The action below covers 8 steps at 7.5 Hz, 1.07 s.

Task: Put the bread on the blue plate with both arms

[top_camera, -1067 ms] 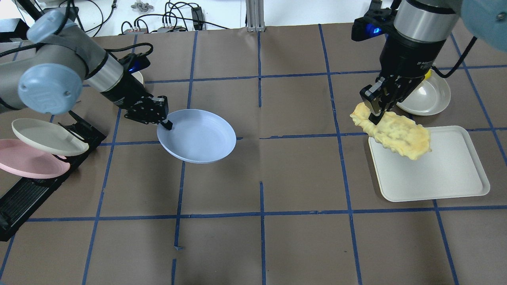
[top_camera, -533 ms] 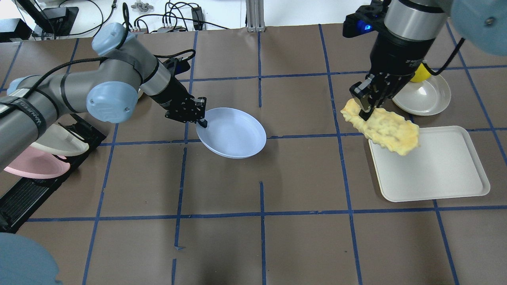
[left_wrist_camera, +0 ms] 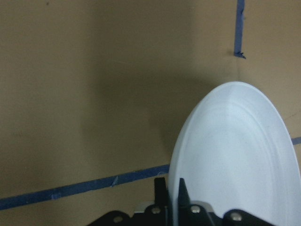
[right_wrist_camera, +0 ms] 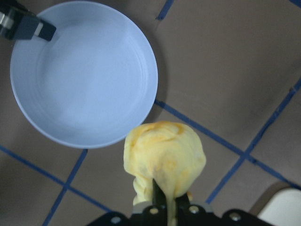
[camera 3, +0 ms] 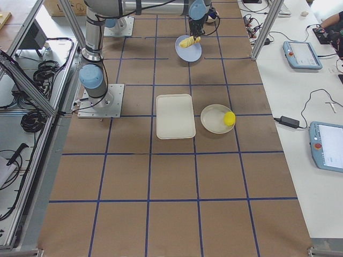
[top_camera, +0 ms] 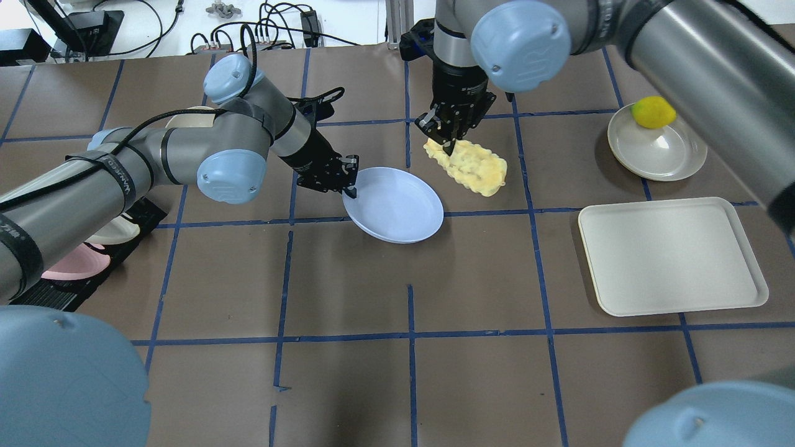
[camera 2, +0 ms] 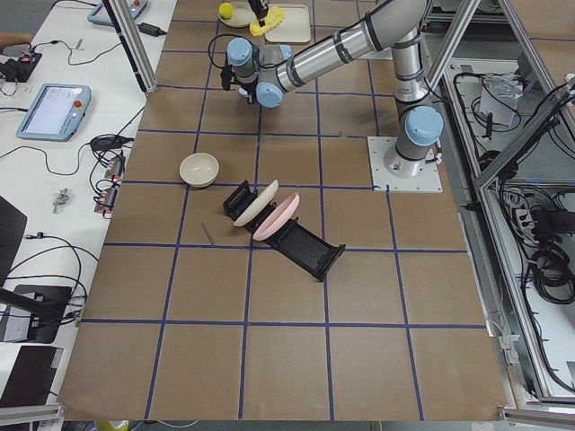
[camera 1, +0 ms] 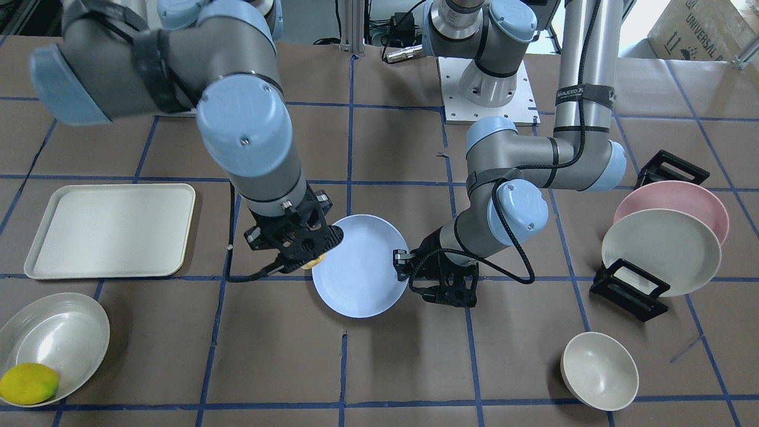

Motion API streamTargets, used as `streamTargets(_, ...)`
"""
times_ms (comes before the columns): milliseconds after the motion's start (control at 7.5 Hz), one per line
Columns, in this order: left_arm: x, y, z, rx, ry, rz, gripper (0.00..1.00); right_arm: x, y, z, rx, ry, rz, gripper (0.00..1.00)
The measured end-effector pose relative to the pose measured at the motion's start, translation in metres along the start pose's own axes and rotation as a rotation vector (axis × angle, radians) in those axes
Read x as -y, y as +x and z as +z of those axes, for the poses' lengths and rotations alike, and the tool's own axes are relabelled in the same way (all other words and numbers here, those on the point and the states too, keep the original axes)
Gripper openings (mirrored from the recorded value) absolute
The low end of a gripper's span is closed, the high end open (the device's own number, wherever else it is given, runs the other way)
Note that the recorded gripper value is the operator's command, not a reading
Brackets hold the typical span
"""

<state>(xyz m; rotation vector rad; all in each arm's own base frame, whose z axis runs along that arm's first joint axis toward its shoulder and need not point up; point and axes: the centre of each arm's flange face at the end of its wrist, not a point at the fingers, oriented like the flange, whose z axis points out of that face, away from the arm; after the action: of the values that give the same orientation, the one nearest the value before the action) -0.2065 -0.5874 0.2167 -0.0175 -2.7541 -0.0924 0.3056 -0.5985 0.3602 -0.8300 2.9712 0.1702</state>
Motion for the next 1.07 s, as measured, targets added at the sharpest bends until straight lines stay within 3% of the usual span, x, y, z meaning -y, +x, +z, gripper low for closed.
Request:
streamTargets(133,0.001,0.003,0.003,0.000,-0.001,-0.002,1.00,0.018,-0.006,0.025,-0.001,-0.008,0.017,0.19)
streamTargets(400,0.001,0.006,0.007,0.001,-0.004,-0.005,1.00,0.038,-0.015,0.058,-0.006,-0.008,0.037,0.29)
streamTargets(533,0.002,0.006,0.003,0.003,0.002,-0.006,1.00,0.041,-0.023,0.065,-0.007,-0.007,0.057,0.77)
streamTargets(667,0.002,0.004,-0.006,0.005,0.016,-0.006,1.00,0.044,-0.030,0.070,-0.006,-0.010,0.077,1.00)
streamTargets(1067,-0.008,-0.029,-0.063,0.084,0.070,-0.020,1.00,0.048,-0.038,0.081,-0.011,-0.019,0.096,1.00)
